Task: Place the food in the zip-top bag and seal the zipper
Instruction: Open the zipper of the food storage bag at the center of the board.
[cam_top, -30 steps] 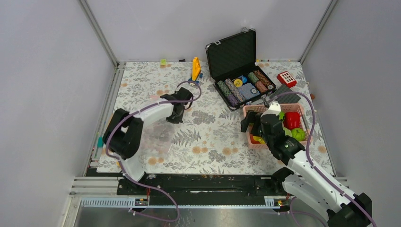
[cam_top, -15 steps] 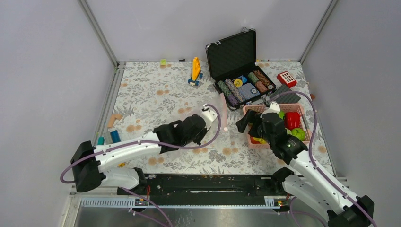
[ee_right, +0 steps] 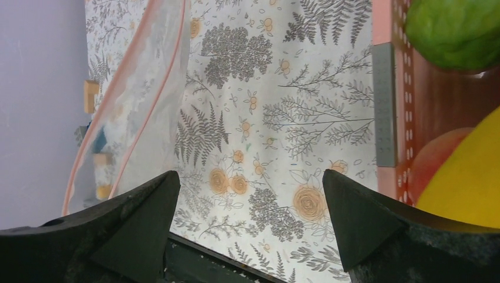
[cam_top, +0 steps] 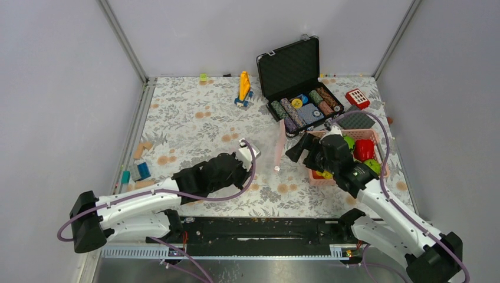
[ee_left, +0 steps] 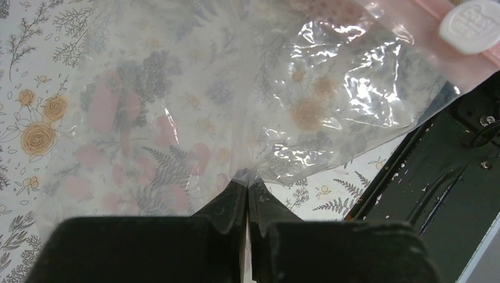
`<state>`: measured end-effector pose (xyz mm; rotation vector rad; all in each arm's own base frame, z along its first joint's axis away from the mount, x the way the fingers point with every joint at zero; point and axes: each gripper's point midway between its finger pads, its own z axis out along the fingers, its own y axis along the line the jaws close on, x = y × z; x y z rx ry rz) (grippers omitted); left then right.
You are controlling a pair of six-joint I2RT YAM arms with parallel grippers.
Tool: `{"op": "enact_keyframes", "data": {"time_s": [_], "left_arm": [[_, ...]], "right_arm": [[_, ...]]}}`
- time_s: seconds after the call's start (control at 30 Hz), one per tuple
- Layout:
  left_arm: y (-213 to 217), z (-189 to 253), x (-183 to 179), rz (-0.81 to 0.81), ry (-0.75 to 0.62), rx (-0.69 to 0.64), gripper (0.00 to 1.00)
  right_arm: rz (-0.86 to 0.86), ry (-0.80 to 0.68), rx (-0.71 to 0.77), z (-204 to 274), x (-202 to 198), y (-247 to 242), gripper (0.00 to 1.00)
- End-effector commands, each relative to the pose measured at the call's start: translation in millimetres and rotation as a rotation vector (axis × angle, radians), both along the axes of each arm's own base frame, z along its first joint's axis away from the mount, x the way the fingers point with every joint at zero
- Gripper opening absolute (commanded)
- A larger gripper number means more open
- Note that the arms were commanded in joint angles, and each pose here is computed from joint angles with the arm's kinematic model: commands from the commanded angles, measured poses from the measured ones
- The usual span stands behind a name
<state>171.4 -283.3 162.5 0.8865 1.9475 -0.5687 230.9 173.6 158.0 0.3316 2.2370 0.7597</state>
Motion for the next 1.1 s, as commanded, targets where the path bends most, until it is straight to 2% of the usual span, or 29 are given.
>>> {"op": "enact_keyframes", "data": {"time_s": [0.0,0.23,0.57,0.83,1.07], "left_arm": [[-6,15,1,-0.015,-0.044,-0.072,0.00],[-4,16,1,-0.012,-0.052,-0.077,0.00],[0,18,2,0.003,-0.064,-0.083,0.00],[-1,15,2,-0.001,-0.058,-0.065,0.00],[0,16,3,0.004,-0.064,-0.066,0.00]], "right_arm": [[-0.001,-0.040,0.098,36,14,17,1.00],[-0.101,-0.111,0.113,59,31,7,1.00],[-0.086,-0.094,0.080,49,41,13,1.00],[0.007,-0.055,0.122,47,46,39,1.00],[-0.101,-0.100,0.067,53,51,15,1.00]]}}
